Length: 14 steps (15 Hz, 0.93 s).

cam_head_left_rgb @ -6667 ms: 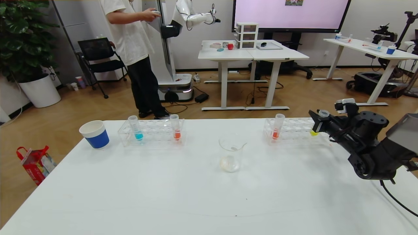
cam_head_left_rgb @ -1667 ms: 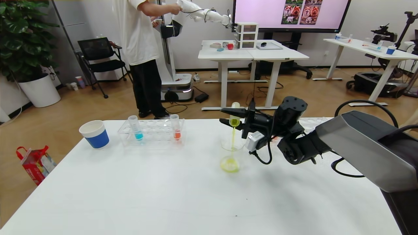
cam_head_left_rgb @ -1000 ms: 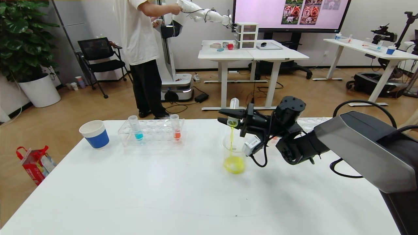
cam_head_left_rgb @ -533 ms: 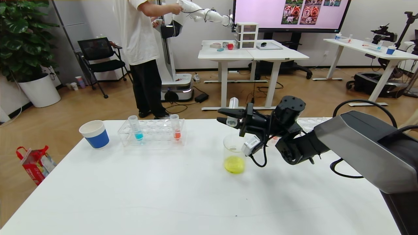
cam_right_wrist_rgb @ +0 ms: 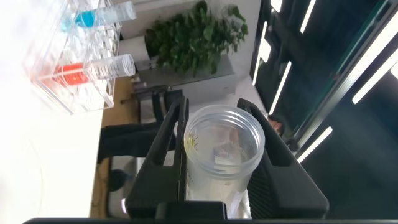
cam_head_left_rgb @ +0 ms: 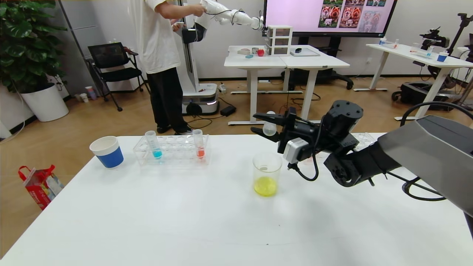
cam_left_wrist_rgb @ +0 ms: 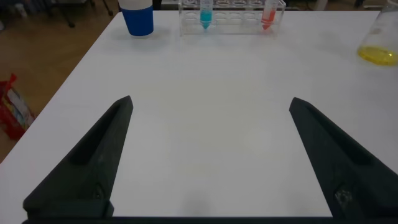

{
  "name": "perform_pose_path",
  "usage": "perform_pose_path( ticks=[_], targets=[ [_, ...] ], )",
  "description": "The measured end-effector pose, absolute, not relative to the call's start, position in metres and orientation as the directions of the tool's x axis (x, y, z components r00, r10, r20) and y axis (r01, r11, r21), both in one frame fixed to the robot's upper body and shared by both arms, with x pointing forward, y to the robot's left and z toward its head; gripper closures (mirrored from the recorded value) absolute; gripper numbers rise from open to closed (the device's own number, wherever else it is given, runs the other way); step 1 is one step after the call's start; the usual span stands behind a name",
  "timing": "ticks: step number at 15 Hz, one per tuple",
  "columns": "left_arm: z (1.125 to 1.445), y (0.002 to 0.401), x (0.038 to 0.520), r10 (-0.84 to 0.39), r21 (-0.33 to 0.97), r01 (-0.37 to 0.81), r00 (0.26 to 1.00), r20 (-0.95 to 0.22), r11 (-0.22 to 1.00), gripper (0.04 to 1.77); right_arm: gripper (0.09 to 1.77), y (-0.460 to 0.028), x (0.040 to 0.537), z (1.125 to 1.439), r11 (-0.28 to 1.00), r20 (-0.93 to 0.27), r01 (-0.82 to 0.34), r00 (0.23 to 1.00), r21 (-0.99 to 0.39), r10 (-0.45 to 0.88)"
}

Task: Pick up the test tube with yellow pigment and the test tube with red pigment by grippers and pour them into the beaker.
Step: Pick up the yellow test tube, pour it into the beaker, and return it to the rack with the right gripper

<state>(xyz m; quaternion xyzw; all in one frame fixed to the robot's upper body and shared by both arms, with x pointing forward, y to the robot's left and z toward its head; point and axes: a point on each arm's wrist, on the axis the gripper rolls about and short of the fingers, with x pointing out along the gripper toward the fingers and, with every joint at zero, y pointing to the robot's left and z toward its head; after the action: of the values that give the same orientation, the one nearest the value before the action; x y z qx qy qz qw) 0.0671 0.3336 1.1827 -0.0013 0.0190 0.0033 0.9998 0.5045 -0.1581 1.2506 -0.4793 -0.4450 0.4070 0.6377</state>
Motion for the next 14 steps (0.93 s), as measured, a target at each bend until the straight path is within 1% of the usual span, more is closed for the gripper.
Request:
perform_pose_path(
  ticks=[1, 3, 4, 5, 7, 8, 9, 11, 14],
  targets=[
    [1.183, 0.334, 0.067, 0.007, -0.003, -0.007, 0.999, -0.038, 1.0, 0.06, 1.32, -0.165, 0.499, 1.257, 0.261, 0.199, -0.164, 0.322, -0.951, 0.926],
    [1.183, 0.334, 0.067, 0.007, -0.003, -0.007, 0.999, -0.038, 1.0, 0.06, 1.32, -0.174, 0.49, 1.265, 0.371, 0.25, -0.269, 0.393, -0.889, 0.885],
    [1.183, 0.334, 0.067, 0.007, -0.003, -0.007, 0.999, -0.038, 1.0, 0.06, 1.32, -0.178, 0.484, 1.269, 0.468, 0.302, -0.322, 0.45, -0.823, 0.84],
    [1.183, 0.334, 0.067, 0.007, -0.003, -0.007, 0.999, -0.038, 1.0, 0.06, 1.32, -0.179, 0.48, 1.269, 0.525, 0.327, -0.358, 0.485, -0.772, 0.811],
    [1.183, 0.334, 0.067, 0.007, -0.003, -0.007, 0.999, -0.038, 1.0, 0.06, 1.32, -0.179, 0.468, 1.269, 0.673, 0.36, -0.448, 0.601, -0.588, 0.714],
    [1.183, 0.334, 0.067, 0.007, -0.003, -0.008, 0.999, -0.039, 1.0, 0.06, 1.32, -0.179, 0.463, 1.27, 0.731, 0.367, -0.449, 0.656, -0.513, 0.66],
    [1.183, 0.334, 0.067, 0.007, -0.003, -0.007, 0.999, -0.038, 1.0, 0.06, 1.32, -0.178, 0.46, 1.271, 0.786, 0.363, -0.439, 0.713, -0.436, 0.599],
    [1.183, 0.334, 0.067, 0.007, -0.003, -0.007, 0.999, -0.038, 1.0, 0.06, 1.32, -0.178, 0.453, 1.274, 0.842, 0.296, -0.459, 0.793, -0.284, 0.532],
    [1.183, 0.334, 0.067, 0.007, -0.003, -0.007, 0.999, -0.038, 1.0, 0.06, 1.32, -0.191, 0.443, 1.285, 0.862, 0.173, -0.497, 0.845, -0.098, 0.506]
  ],
)
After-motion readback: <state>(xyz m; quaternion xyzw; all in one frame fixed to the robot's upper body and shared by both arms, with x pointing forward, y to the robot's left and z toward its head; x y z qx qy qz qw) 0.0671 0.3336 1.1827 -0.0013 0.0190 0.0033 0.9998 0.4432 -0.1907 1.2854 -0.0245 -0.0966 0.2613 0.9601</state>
